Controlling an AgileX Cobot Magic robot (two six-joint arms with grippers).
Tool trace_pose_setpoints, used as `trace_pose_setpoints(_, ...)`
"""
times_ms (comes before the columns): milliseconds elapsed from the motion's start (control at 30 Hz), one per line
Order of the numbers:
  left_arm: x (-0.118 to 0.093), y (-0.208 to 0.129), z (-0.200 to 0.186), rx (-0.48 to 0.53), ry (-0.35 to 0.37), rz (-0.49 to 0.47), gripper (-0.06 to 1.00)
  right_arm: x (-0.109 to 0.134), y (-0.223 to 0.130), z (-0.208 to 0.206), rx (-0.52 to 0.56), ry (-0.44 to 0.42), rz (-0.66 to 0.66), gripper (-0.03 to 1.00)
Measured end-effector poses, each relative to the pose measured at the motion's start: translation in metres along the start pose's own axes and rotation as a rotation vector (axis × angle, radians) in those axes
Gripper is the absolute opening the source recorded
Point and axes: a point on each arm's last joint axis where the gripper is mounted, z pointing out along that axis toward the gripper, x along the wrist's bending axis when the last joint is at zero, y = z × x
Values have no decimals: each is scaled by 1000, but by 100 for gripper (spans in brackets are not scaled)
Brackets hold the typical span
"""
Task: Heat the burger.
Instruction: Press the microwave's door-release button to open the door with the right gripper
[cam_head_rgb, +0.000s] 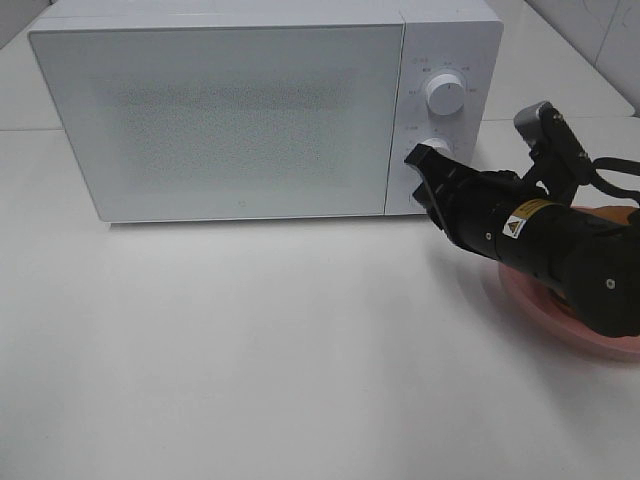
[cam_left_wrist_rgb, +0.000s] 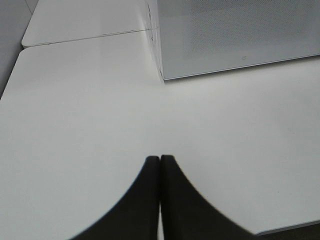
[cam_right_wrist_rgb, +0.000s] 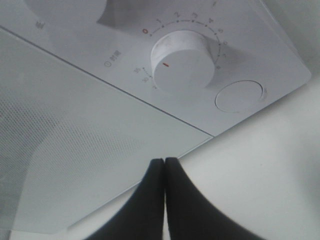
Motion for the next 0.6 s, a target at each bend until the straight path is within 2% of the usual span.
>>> trace_pose_setpoints(233,0,0,0,0,0,0,0,1,1,0,-8,14,303,0)
trace_pose_setpoints(333,0,0,0,0,0,0,0,2,0,0,-7,15,336,0)
trace_pose_setpoints(367,0,0,0,0,0,0,0,2,0,0,-6,15,397,0)
trace_pose_setpoints(433,0,0,0,0,0,0,0,2,0,0,-6,15,423,0)
trace_pose_setpoints(533,0,0,0,0,0,0,0,1,-1,8,-6,10,543,0)
trace_pose_setpoints(600,0,0,0,0,0,0,0,2,0,11,-6,12,563,0)
